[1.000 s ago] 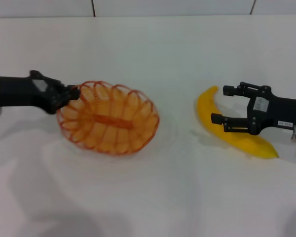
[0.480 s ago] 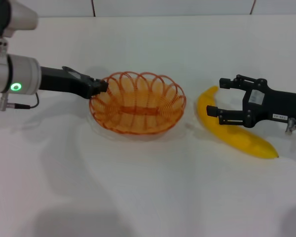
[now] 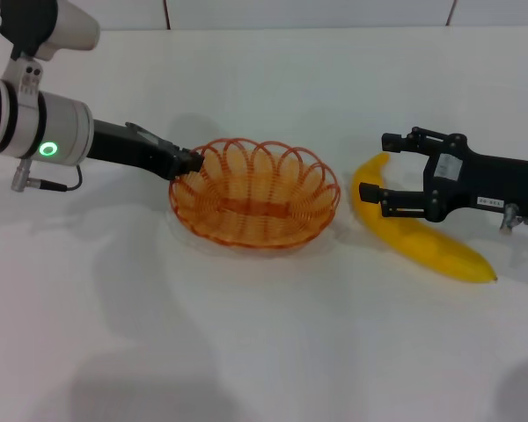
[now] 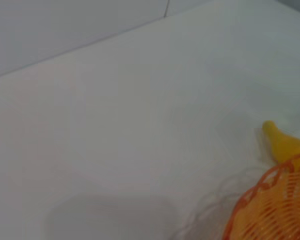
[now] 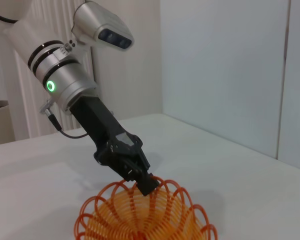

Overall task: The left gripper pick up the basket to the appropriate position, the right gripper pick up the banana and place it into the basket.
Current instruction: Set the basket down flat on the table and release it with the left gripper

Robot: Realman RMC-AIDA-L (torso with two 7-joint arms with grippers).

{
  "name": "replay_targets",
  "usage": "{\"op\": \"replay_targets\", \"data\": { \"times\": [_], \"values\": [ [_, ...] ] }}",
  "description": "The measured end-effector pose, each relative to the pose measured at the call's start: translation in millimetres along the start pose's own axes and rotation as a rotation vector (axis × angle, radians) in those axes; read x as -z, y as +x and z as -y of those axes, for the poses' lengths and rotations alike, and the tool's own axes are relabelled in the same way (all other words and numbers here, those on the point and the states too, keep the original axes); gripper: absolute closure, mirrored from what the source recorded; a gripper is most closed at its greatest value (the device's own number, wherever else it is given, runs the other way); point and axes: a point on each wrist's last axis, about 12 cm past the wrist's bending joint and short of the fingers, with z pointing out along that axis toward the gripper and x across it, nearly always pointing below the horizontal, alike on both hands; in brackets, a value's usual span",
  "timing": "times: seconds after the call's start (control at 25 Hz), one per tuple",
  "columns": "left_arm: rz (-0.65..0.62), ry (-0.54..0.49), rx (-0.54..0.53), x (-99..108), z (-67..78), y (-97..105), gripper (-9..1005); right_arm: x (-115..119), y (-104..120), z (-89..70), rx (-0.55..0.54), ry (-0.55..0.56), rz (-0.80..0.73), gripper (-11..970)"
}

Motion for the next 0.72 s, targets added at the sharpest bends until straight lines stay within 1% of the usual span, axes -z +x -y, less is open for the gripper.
{"op": "replay_targets", "data": {
  "times": [0.24,0.72],
  "values": [
    [-0.023,-0.015,0.005,-2.4,-0.8,1.7,939,-1.2,-0.2,-0.6,-0.001,-0.002,0.002,134],
    [-0.013,-0.032,0.018,-6.0,-0.9,-0.7,940,-0.9,-0.7,0.1,-0.002,0.003,0.005,138]
  ]
}}
